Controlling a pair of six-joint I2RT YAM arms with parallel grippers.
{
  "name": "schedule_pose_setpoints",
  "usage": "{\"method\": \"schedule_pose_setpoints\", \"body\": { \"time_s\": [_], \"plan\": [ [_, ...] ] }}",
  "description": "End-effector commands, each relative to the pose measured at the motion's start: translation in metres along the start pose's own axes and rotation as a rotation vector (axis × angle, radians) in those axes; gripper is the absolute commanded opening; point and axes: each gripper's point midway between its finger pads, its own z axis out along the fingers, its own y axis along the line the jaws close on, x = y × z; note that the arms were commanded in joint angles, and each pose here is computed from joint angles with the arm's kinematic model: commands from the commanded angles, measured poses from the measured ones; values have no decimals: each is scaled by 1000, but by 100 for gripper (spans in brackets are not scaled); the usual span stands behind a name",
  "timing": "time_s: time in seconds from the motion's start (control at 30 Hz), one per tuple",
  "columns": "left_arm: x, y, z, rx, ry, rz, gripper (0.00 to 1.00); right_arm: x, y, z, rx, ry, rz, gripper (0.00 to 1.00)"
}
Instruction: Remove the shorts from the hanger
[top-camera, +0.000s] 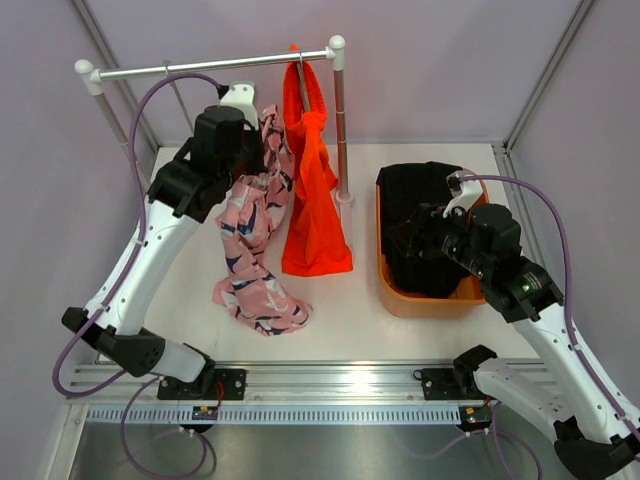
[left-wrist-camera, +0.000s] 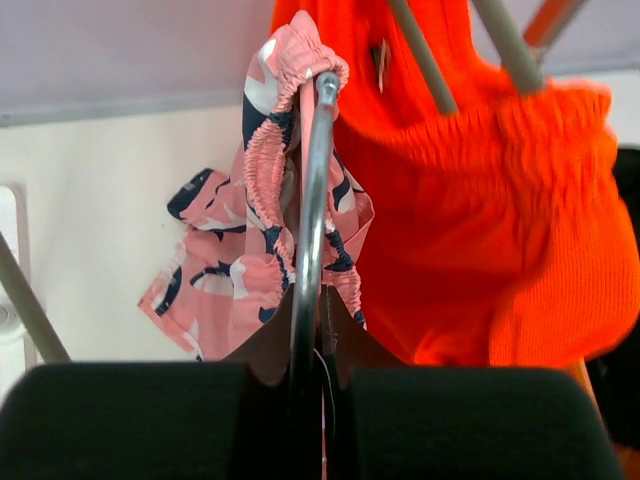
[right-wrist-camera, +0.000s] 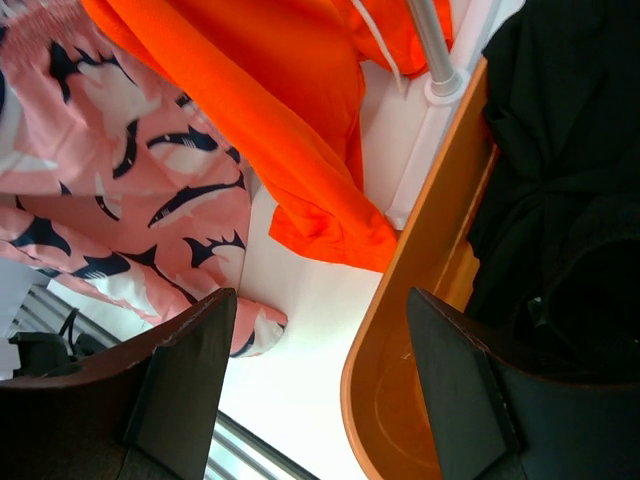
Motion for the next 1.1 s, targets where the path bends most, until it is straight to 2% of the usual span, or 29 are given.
{"method": "schedule_pose_setpoints", "body": {
  "time_s": [0.0,0.1,0.23,0.3,0.53,0.57,0.7,0.8,1.07],
  "plan": [
    [-4,-6,-37,57,-65,5,0,-23,22,-7,-97,-67,-16,78],
    [7,-7,-60,81,-63,5,0,-21,31,-4,-145,-47,-16,76],
    [41,-11,-77,125,-9,25,0,-12,53,6,-248,37,-51,69],
    [49,-14,-91,158,-8,27,0,-3,69,13,-268,78,-93,69],
    [103,-32,-118,284,75,21,0,7,120,38,-296,99,-120,69],
    [120,-36,-118,298,106,31,0,9,125,41,-297,103,-125,69],
    [144,-41,-121,324,139,26,0,22,151,64,-315,128,-128,69],
    [153,-44,-124,338,151,23,0,36,169,78,-329,161,-128,69],
    [159,-49,-135,387,147,13,0,64,175,119,-273,207,-107,66]
  ]
}}
